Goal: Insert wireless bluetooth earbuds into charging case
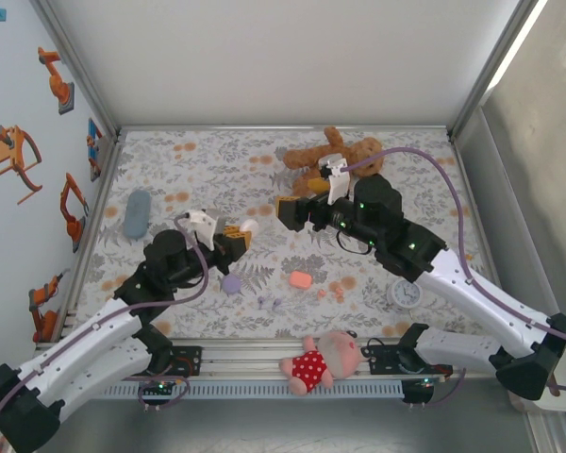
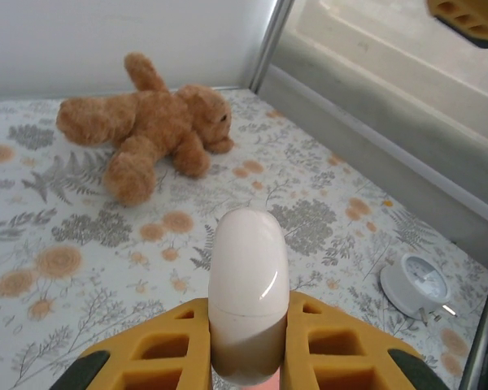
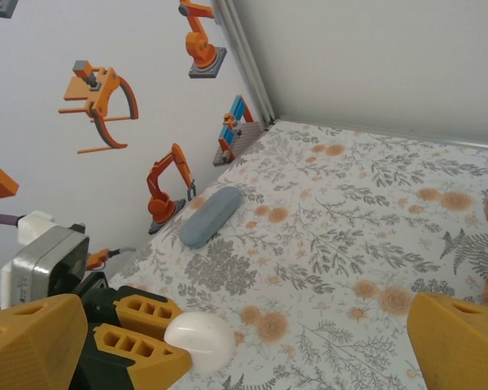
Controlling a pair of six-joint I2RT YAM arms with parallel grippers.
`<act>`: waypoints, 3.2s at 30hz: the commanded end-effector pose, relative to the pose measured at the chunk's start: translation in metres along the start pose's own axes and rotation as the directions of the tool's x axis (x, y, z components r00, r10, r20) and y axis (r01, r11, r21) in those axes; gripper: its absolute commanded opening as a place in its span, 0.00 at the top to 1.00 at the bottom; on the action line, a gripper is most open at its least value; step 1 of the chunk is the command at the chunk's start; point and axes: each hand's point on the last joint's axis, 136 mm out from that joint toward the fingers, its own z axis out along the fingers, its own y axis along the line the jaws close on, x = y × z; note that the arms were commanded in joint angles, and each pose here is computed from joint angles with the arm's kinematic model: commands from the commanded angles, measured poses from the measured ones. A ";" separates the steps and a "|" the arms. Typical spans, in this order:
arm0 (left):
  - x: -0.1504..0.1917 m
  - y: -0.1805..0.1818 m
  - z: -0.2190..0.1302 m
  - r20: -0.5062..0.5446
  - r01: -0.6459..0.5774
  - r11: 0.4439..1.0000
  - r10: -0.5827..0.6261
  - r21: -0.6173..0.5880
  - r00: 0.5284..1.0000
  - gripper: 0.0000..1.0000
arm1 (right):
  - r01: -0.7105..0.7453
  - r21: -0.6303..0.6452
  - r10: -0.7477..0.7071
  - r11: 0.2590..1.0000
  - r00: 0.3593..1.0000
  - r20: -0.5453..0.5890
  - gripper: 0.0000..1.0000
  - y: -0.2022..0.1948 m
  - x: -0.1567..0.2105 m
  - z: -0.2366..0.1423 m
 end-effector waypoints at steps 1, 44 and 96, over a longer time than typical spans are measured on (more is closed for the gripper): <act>0.010 0.017 0.005 -0.093 0.110 0.988 -0.120 -0.110 0.988 1.00 | 0.008 0.014 -0.009 1.000 0.998 0.062 0.00 -0.001 -0.011 -0.008; 0.143 0.163 0.097 -0.572 0.630 0.700 -0.684 -0.337 0.454 0.84 | 0.018 0.109 -0.018 0.994 1.000 -0.004 0.00 -0.019 0.010 -0.031; 0.000 0.107 -0.100 0.139 0.407 0.795 -0.388 -0.450 0.911 0.04 | 0.439 -0.018 -0.226 0.898 0.427 -0.876 0.11 -0.087 0.183 -0.015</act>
